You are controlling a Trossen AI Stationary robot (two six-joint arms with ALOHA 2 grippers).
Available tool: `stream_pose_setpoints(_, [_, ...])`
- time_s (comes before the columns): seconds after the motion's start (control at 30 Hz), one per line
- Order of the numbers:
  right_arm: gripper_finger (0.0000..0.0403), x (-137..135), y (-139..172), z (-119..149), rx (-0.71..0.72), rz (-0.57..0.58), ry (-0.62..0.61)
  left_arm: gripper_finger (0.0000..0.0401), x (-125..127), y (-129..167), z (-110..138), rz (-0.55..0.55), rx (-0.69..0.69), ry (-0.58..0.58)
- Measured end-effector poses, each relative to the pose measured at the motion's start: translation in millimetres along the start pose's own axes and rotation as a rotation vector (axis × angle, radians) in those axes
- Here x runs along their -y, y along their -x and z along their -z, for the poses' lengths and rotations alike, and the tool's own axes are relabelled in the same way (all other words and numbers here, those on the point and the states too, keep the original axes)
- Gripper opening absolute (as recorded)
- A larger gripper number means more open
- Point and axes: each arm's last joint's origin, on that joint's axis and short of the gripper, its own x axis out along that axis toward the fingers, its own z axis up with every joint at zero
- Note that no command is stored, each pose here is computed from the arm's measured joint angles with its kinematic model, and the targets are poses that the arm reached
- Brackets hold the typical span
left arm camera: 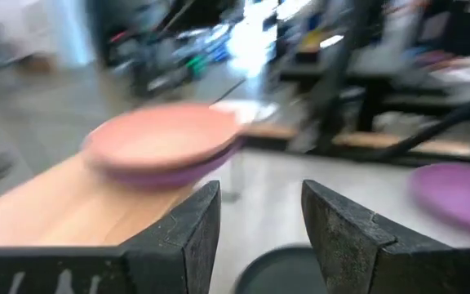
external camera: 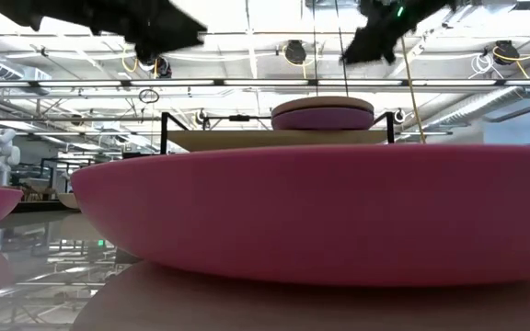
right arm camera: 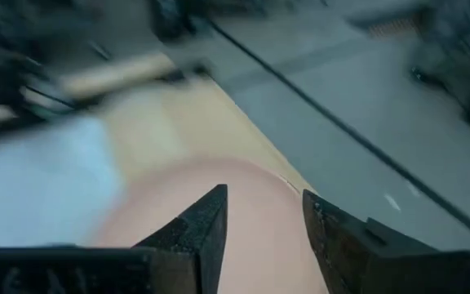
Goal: Place and stack plates onto a shelf
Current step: Stack the light brown plate on top of the light orange plate on the shelf
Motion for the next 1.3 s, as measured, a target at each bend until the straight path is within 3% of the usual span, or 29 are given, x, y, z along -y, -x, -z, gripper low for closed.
stream_pose_setpoints(0.13, [0.0142, -27.8, 38.2, -6.6, 0.131, -0.122, 0.049, 0.0179, -5.9, 1.1, 13.1, -0.168, -0.133, 0.020])
stream_pose_setpoints(0.47, [0.0139, -73.7, 86.4, 27.5, 0.404, -0.390, 0.146, 0.0179, -18.2, 10.7, 23.4, -0.444, -0.500, 0.037])
stream_pose_setpoints(0.67, [0.0139, -86.3, 88.4, 35.3, 0.407, -0.474, 0.188, 0.0179, -26.1, 9.0, 42.7, -0.504, -0.691, -0.076])
stream_pose_setpoints(0.9, [0.0139, -103.1, 78.0, 38.7, 0.369, -0.547, 0.262, 0.0179, -53.9, 0.1, 68.9, -0.615, -0.950, -0.171])
stream_pose_setpoints(1.1, [0.0139, -109.3, 67.7, 38.1, 0.368, -0.461, 0.307, 0.0179, -81.7, -10.0, 84.9, -0.598, -1.116, -0.199])
stream_pose_setpoints(1.3, [0.0139, -109.1, 68.3, 38.2, 0.369, -0.460, 0.310, 0.0179, -105.3, -12.5, 95.9, -0.595, -1.217, -0.158])
